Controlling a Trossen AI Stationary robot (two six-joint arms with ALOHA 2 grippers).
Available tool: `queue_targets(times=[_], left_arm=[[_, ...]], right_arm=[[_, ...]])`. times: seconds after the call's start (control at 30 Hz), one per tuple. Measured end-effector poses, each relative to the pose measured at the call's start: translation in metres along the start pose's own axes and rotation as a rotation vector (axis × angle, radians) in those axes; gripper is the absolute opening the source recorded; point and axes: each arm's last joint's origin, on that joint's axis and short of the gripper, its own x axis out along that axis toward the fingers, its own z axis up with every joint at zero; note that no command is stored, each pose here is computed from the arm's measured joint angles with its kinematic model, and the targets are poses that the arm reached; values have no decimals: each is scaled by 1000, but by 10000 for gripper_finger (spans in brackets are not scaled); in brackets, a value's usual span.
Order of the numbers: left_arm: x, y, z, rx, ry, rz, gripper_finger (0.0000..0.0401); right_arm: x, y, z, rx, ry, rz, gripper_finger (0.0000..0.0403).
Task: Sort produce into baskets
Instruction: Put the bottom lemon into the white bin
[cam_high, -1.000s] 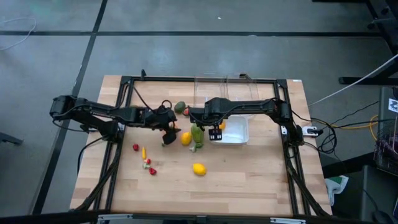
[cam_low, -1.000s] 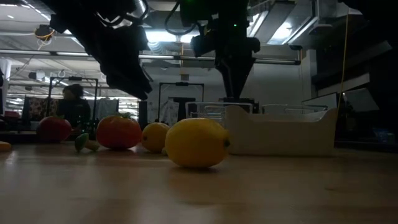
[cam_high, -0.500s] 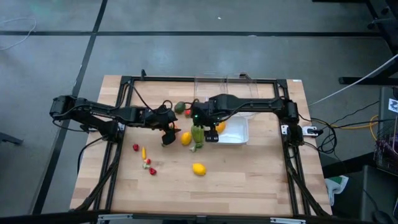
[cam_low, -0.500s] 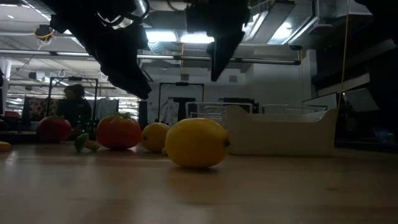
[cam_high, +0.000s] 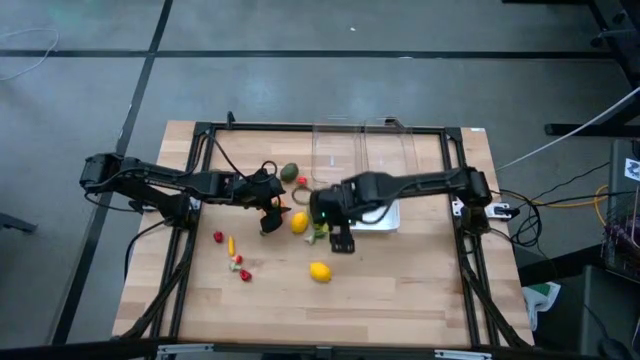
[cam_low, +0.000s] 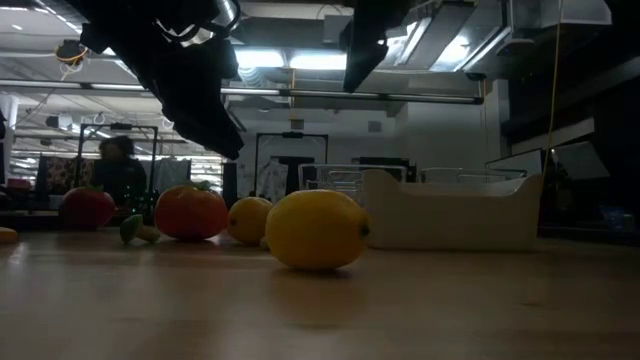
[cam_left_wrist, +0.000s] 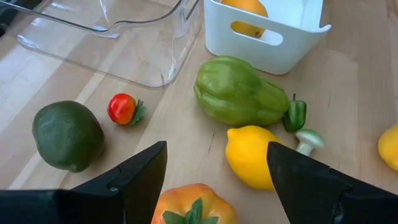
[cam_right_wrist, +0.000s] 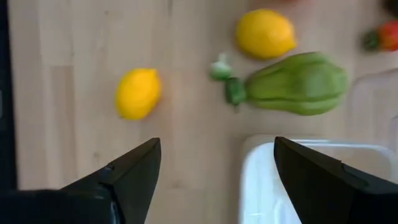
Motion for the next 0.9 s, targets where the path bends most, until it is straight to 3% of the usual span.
queue_targets(times=[0.43,0.9], left_arm=[[0,0,0,0,0,0,273],[0,0,0,1,0,0,273]], right_arm=[[12,75,-13,129,-62,-9,310],[55,78,-21,405,-104,23,310]])
